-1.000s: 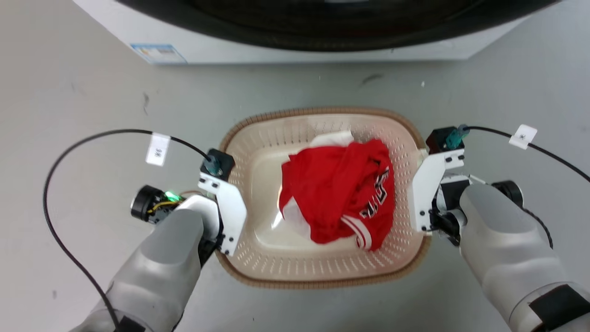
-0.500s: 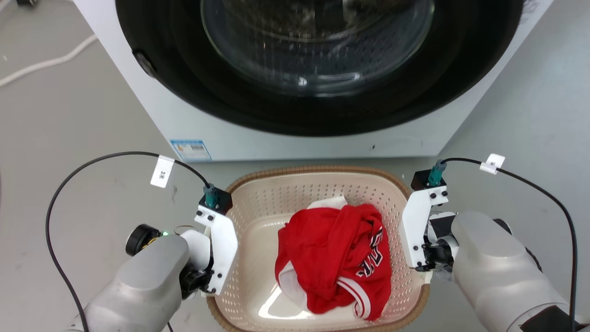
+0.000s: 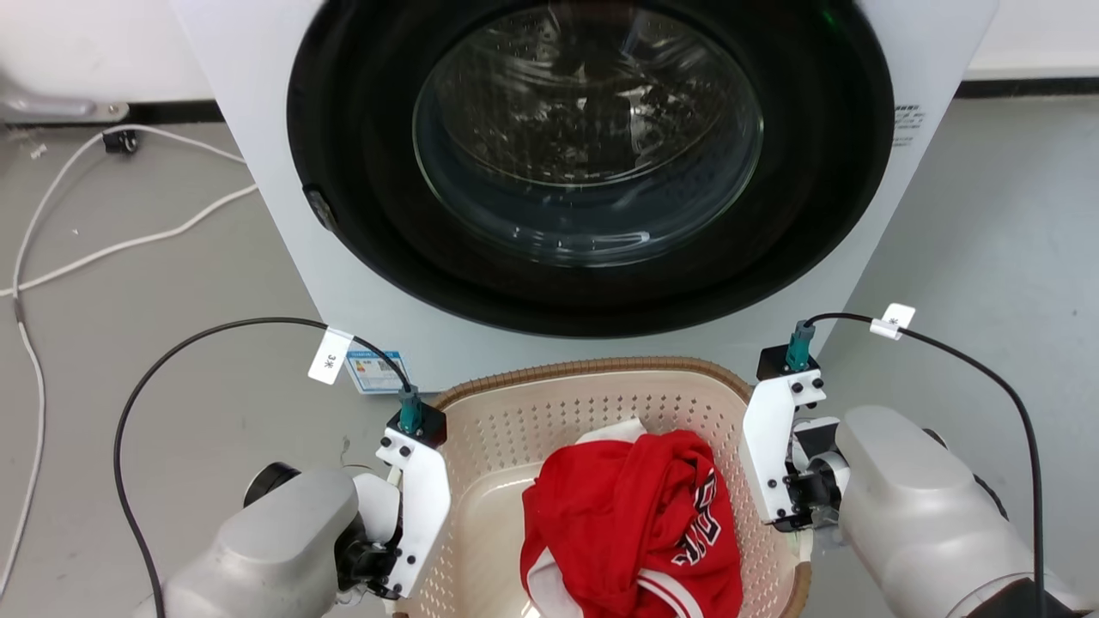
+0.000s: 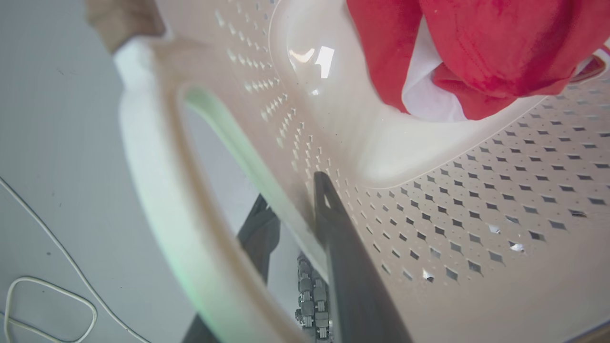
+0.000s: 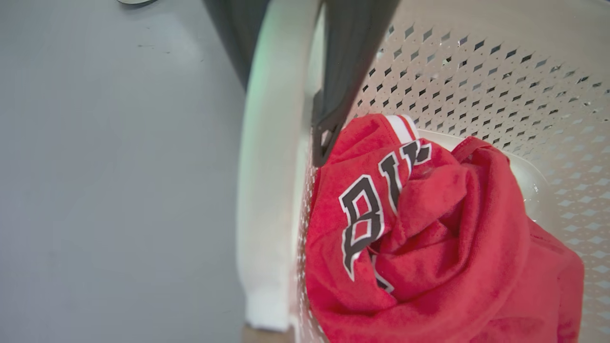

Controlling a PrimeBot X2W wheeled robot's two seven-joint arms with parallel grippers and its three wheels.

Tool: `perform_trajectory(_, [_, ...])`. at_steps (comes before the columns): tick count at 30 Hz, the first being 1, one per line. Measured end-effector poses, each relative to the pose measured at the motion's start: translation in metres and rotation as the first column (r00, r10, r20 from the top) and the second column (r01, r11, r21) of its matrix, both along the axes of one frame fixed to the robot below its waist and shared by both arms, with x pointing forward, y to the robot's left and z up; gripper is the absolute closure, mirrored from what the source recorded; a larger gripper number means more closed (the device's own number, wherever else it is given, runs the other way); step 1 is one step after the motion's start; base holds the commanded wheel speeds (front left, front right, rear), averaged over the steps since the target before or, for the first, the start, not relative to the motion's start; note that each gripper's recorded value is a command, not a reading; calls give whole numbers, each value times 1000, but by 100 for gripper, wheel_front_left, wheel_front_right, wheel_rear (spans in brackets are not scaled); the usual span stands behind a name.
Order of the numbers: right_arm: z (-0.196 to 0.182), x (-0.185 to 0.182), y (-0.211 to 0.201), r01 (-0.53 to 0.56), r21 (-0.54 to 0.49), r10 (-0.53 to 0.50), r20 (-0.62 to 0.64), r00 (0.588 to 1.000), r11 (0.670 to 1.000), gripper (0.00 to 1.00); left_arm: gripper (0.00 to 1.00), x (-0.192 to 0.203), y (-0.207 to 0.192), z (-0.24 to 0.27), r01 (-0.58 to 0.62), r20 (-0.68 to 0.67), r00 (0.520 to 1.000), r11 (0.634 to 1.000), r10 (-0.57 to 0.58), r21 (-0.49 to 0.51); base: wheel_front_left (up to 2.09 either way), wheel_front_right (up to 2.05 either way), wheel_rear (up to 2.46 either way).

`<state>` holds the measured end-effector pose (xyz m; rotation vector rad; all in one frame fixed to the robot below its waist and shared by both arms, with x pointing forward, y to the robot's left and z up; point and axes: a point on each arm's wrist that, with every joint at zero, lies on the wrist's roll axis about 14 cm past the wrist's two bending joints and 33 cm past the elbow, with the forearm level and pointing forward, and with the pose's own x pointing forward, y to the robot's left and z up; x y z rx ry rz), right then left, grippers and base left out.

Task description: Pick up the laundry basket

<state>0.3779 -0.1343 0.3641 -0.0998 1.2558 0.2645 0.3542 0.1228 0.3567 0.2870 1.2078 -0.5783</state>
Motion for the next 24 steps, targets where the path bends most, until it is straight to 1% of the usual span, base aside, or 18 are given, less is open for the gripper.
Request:
perform_trajectory(9, [16, -9, 1, 10, 10, -10, 13, 1000, 1000, 100, 100, -5, -2, 18, 2, -7, 1000, 1000, -2, 11, 0, 0, 0])
perform_trajectory(24, [19, -11, 2, 21, 24, -22, 18, 1000, 999, 100, 100, -7, -1, 22, 0, -16, 1000, 1000, 0, 26, 0, 0, 0])
